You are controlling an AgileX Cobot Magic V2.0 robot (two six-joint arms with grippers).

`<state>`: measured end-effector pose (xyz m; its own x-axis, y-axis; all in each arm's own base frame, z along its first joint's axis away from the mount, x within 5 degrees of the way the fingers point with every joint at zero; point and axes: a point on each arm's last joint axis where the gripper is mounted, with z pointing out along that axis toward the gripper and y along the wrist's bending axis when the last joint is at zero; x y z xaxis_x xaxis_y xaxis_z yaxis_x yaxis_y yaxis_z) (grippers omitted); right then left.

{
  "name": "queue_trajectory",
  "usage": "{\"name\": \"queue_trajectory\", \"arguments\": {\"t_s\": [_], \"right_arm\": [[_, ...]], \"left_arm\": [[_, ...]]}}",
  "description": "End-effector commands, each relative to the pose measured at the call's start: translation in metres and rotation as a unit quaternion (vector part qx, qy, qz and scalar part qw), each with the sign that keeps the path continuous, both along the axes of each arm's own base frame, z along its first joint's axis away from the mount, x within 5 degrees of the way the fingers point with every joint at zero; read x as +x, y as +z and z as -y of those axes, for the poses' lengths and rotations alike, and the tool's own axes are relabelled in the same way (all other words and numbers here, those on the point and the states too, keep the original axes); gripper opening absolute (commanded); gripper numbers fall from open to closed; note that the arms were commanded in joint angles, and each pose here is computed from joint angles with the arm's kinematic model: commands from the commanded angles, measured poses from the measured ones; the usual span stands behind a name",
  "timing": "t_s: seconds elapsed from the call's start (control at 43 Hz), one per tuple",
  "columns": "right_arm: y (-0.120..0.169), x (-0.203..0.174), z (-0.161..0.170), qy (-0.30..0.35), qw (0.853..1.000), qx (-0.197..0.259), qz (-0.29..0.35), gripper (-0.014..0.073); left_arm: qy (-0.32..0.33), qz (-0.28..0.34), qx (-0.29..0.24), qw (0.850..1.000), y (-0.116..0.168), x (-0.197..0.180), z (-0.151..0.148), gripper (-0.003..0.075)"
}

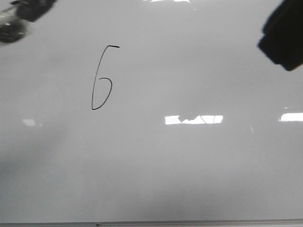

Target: Write number 6 on whiteboard

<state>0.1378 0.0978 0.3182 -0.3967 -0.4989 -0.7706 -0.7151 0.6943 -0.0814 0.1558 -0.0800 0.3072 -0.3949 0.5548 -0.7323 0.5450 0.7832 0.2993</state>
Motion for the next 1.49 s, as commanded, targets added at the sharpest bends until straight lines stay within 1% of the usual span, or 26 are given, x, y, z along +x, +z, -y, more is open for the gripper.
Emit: {"name": "queue_trajectory", "arguments": {"t_s": [0.0, 0.023, 0.093, 0.209, 0.302, 0.349, 0.465, 0.535, 0.651, 0.744, 0.953, 1.186, 1.233, 1.326, 1.465], "right_arm": [[0.006, -0.01, 0.025, -0.103, 0.99, 0.089, 0.039, 0.0303], [0.004, -0.013, 0.03, -0.119, 0.987, 0.1, 0.042, 0.0293], [-0.004, -0.024, 0.044, -0.161, 0.977, 0.126, 0.064, 0.0221], [-0.012, -0.038, 0.058, -0.199, 0.964, 0.145, 0.105, 0.0081], [-0.016, -0.045, 0.063, -0.21, 0.958, 0.151, 0.122, -0.0033], [-0.017, -0.048, 0.064, -0.21, 0.957, 0.154, 0.128, -0.0074], [-0.018, -0.048, 0.064, -0.21, 0.957, 0.155, 0.129, -0.0068], [-0.02, -0.048, 0.064, -0.211, 0.957, 0.154, 0.128, -0.0068], [-0.022, -0.048, 0.064, -0.211, 0.957, 0.153, 0.125, -0.0068], [-0.022, -0.048, 0.064, -0.211, 0.957, 0.153, 0.125, -0.0068], [-0.022, -0.048, 0.064, -0.211, 0.957, 0.153, 0.125, -0.0068], [-0.023, -0.048, 0.064, -0.211, 0.957, 0.152, 0.125, -0.0068], [-0.023, -0.048, 0.064, -0.211, 0.957, 0.152, 0.125, -0.0068], [-0.023, -0.048, 0.064, -0.211, 0.957, 0.152, 0.125, -0.0068], [-0.023, -0.048, 0.064, -0.211, 0.957, 0.152, 0.125, -0.0068]], "left_arm": [[0.111, 0.034, -0.05, 0.992, 0.012, 0.007, -0.031, -0.002], [0.141, 0.036, -0.056, 0.988, 0.012, 0.008, -0.041, -0.002], [0.207, 0.035, -0.062, 0.976, 0.009, 0.009, -0.062, -0.002], [0.292, 0.024, -0.07, 0.954, -0.004, 0.01, -0.089, -0.002], [0.332, 0.025, -0.086, 0.939, -0.017, 0.016, -0.103, -0.002], [0.343, 0.033, -0.096, 0.934, -0.023, 0.02, -0.108, -0.002], [0.34, 0.055, -0.117, 0.931, -0.036, 0.038, -0.112, -0.002], [0.334, 0.078, -0.148, 0.928, -0.041, 0.054, -0.111, -0.002], [0.305, 0.117, -0.167, 0.93, -0.05, 0.08, -0.106, -0.002], [0.296, 0.127, -0.174, 0.931, -0.062, 0.095, -0.105, -0.002], [0.299, 0.093, -0.171, 0.934, -0.093, 0.113, -0.107, -0.002], [0.297, 0.086, -0.171, 0.935, -0.106, 0.12, -0.107, -0.0014], [0.297, 0.086, -0.171, 0.935, -0.106, 0.12, -0.107, 0.0002], [0.297, 0.086, -0.171, 0.935, -0.106, 0.12, -0.107, 0.0074], [0.298, 0.085, -0.17, 0.935, -0.106, 0.119, -0.107, 0.0262]]}}
